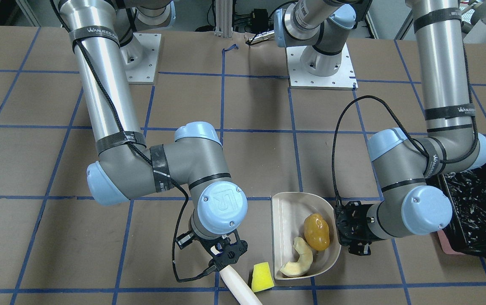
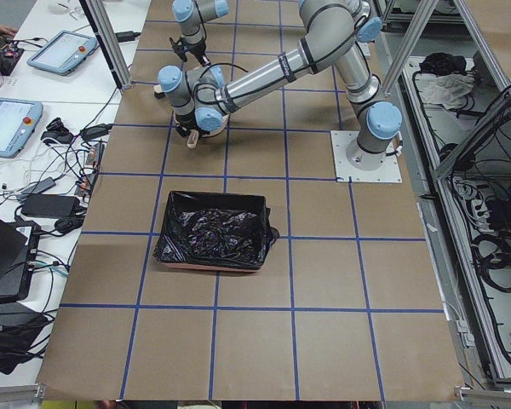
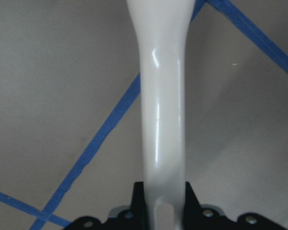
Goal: Sweep and dump trash into bin
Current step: 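Sweep the yellow sponge piece toward the dustpan with the right-held brush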
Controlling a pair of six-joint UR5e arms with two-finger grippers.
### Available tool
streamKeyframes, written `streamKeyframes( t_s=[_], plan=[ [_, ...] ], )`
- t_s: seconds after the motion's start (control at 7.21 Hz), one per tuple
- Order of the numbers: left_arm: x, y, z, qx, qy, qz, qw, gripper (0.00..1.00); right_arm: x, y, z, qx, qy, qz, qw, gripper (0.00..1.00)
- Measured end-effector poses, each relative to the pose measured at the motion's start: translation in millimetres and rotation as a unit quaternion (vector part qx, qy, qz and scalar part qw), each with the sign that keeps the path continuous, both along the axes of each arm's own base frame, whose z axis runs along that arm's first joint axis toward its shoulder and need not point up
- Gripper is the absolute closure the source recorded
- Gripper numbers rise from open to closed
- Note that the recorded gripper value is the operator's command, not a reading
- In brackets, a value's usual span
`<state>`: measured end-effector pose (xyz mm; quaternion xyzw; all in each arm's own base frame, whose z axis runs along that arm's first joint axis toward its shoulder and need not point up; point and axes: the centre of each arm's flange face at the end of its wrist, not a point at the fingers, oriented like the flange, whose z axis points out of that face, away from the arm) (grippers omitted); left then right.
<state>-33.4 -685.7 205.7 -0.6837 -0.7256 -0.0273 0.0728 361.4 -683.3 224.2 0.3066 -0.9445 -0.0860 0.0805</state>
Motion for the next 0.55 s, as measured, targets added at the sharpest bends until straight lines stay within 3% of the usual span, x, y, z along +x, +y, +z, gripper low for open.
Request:
streamKeyframes(
  t_s=[0.28, 0.55],
  plan=[
    [0, 0, -1, 0.000, 0.000, 0.000, 1.0000, 0.98, 18, 14, -1, 0.009, 0.004, 0.013, 0.9999, 0.98],
    [0, 0, -1, 0.000, 0.000, 0.000, 1.0000, 0.98, 29, 31, 2, 0.035, 0.005, 0.000, 0.9994, 0.97]
  ],
)
